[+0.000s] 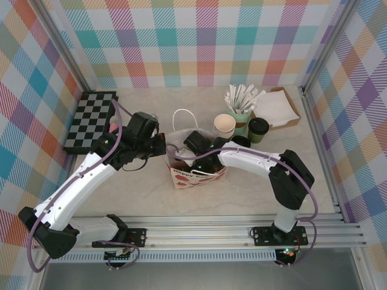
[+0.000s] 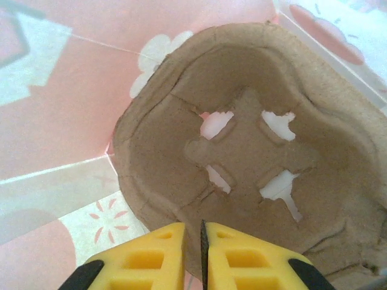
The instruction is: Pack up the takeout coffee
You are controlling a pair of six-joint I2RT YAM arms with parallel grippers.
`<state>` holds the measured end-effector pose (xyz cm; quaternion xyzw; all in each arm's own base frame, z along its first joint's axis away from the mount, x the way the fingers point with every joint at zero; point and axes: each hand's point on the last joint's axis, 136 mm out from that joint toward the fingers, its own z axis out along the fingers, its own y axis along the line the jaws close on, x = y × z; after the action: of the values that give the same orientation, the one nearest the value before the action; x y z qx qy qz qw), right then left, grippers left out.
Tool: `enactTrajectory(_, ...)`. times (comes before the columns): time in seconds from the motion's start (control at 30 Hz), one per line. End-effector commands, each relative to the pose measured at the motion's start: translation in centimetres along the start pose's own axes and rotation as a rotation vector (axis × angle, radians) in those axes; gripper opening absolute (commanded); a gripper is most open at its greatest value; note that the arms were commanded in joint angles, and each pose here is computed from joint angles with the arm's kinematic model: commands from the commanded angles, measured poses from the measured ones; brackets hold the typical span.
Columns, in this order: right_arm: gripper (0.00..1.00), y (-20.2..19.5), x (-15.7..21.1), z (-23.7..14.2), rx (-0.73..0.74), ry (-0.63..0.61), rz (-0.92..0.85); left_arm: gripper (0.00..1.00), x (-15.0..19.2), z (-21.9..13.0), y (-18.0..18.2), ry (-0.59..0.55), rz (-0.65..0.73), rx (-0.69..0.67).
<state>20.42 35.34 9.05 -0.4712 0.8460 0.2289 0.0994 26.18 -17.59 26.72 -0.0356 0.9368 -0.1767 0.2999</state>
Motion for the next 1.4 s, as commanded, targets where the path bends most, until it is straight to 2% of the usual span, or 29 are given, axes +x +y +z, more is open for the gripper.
enactTrajectory(0.0,0.14,1.4,0.2,-0.1,-0.058,-0.026,-0.087,0.00,-0.2,0.0,0.9,-0.011,-0.014,-0.046)
enactTrajectory(0.17,0.11,-0.3,1.5,1.5,0.015,0.009,-0.103,0.00,-0.1,0.1,0.9,-0.010,-0.017,-0.045)
enactTrajectory(0.33,0.11,-3.1,2.6,2.9,0.142,0.096,-0.062,0.00,0.0,0.6,0.9,-0.001,-0.016,-0.053)
enactTrajectory(0.4,0.11,-3.7,2.3,2.7,0.187,0.087,-0.060,0.00,0.0,0.6,0.9,0.001,-0.019,-0.051)
enactTrajectory(0.47,0.14,-3.3,1.6,2.0,0.183,0.057,-0.067,0.00,0.0,0.7,0.9,0.003,-0.017,-0.052)
enactTrajectory(0.67,0.23,0.0,0.0,-0.1,0.050,-0.034,-0.124,0.00,0.2,0.6,1.5,0.002,-0.013,-0.078)
enactTrajectory(0.8,0.30,0.3,-1.2,-1.2,0.060,-0.103,-0.128,0.00,0.3,0.7,1.7,0.004,-0.014,-0.085)
enactTrajectory(0.93,0.42,0.4,-2.4,-2.5,0.075,-0.159,-0.124,0.00,0.3,0.7,1.7,0.004,-0.015,-0.084)
enactTrajectory(1.1,0.57,-0.1,-3.0,-3.3,0.116,-0.190,-0.109,0.00,0.3,0.6,1.7,0.001,-0.015,-0.084)
enactTrajectory(1.3,0.66,-0.1,-4.5,-5.0,0.127,-0.228,-0.050,0.00,0.5,0.4,1.4,0.007,-0.004,-0.057)
enactTrajectory(1.33,0.72,0.1,-4.6,-5.3,0.123,-0.231,-0.040,0.00,0.5,0.5,1.2,0.010,-0.001,-0.047)
enactTrajectory(1.37,0.75,0.2,-4.7,-5.4,0.117,-0.233,-0.034,0.00,0.6,0.5,1.1,0.013,0.001,-0.040)
